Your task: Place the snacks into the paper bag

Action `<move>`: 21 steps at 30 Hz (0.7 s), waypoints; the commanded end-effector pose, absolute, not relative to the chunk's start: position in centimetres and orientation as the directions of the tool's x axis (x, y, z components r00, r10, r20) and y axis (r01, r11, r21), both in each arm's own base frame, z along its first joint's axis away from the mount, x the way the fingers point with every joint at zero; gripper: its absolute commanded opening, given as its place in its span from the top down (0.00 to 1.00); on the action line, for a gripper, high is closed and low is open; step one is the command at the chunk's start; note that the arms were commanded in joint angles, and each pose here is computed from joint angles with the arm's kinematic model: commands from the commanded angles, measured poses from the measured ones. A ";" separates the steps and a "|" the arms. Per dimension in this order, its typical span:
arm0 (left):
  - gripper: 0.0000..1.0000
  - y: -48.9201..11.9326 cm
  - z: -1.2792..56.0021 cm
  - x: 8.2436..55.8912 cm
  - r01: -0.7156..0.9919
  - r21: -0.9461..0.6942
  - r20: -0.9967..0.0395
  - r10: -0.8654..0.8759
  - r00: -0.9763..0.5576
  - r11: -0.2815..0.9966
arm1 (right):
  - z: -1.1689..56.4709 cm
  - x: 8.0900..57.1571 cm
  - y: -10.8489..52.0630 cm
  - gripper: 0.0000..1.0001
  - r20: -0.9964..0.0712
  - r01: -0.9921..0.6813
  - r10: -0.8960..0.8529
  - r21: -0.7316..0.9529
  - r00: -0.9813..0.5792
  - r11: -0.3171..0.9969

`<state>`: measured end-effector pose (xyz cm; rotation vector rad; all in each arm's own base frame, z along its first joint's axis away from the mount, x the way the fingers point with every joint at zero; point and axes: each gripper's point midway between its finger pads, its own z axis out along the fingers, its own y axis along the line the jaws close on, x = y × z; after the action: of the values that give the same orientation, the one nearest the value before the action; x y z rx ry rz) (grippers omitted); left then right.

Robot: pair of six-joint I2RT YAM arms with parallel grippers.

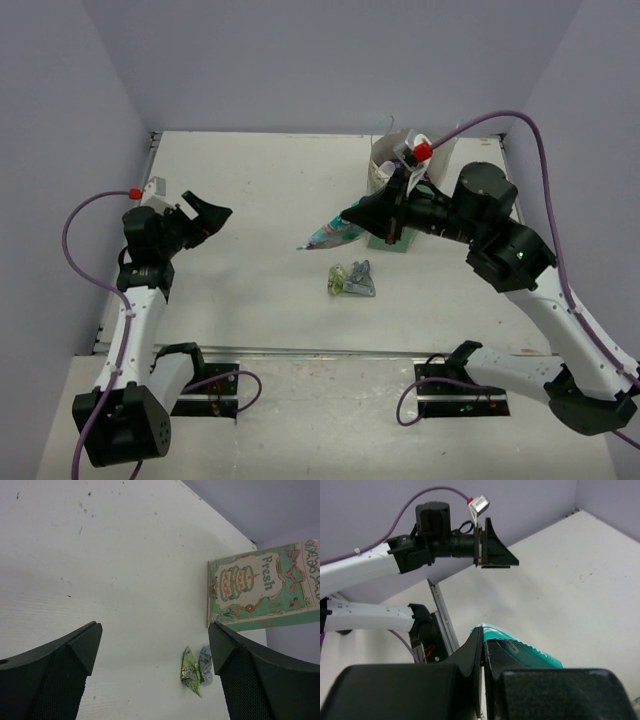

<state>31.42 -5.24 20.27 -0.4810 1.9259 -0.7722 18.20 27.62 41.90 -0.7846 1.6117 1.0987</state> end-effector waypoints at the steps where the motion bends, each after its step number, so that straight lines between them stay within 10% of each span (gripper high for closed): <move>1: 0.07 -5.8 23.1 31.5 0.064 -0.688 -0.674 -0.602 -0.428 0.723 | 47.3 18.4 26.0 1.00 -0.979 -0.892 0.117 0.200 -0.166 0.405; 21: 0.07 -6.3 25.2 31.5 0.103 -0.673 -0.698 -0.582 -0.418 0.732 | 54.8 25.4 18.6 1.00 -0.961 -0.766 0.259 0.235 -0.092 0.599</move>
<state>31.43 -5.80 23.41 -0.4273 1.8850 -0.7833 25.61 19.80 51.96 -0.4762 1.4889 0.8960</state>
